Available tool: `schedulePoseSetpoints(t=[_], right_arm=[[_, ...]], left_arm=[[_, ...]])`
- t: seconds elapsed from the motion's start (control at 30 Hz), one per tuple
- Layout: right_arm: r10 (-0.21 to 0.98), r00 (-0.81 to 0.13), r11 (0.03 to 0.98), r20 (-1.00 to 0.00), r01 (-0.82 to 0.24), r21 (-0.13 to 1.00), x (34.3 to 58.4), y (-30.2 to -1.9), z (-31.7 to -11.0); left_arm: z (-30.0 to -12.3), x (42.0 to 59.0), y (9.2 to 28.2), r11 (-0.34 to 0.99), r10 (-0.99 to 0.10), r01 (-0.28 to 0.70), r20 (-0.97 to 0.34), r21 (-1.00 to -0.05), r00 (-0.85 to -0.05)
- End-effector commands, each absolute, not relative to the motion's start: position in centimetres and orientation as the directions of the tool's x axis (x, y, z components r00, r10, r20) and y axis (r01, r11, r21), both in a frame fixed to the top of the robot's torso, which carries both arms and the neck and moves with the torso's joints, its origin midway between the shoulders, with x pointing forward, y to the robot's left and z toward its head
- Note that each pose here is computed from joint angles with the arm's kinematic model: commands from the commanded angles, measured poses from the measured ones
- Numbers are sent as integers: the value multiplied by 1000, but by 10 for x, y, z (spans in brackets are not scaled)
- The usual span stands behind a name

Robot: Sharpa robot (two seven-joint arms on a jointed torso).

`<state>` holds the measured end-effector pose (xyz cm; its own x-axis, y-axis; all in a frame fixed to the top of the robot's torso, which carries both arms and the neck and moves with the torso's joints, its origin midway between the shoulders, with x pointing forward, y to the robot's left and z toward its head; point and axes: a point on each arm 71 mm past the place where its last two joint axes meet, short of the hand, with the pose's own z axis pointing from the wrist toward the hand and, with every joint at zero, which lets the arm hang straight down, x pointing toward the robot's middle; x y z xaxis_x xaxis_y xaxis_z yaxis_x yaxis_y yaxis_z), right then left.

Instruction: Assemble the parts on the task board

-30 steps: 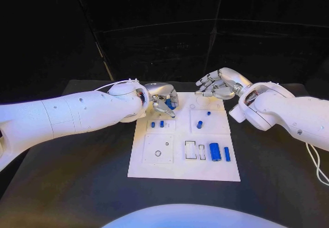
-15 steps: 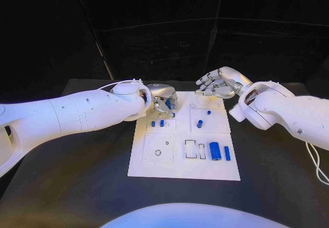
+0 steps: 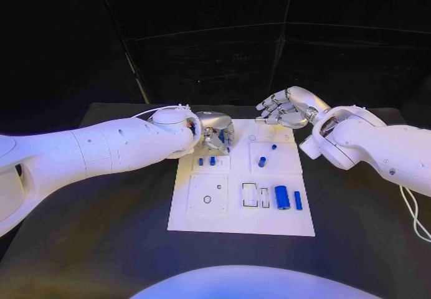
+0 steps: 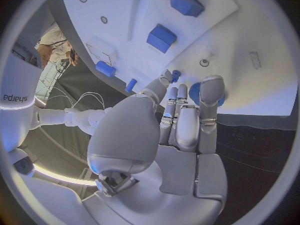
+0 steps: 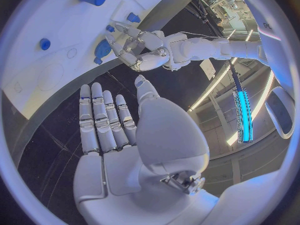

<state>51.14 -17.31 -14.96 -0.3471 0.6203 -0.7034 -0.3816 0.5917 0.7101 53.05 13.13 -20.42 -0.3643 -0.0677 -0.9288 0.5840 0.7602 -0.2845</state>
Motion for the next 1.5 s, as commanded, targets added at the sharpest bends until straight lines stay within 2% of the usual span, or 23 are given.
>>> schedulePoseSetpoints(t=[0.03, 1.0, 1.5], right_arm=[[627, -338, 584, -702, -392, 711, 512, -172, -147], [626, -341, 582, -701, -394, 711, 511, -171, -147], [625, -343, 581, -701, -396, 711, 511, -171, -147]], left_arm=[[-205, 530, 129, 757, -40, 596, -928, -269, -370], [-213, 532, 126, 789, 9, 567, -918, -237, -396], [-211, 529, 126, 769, -25, 589, -932, -249, -362]])
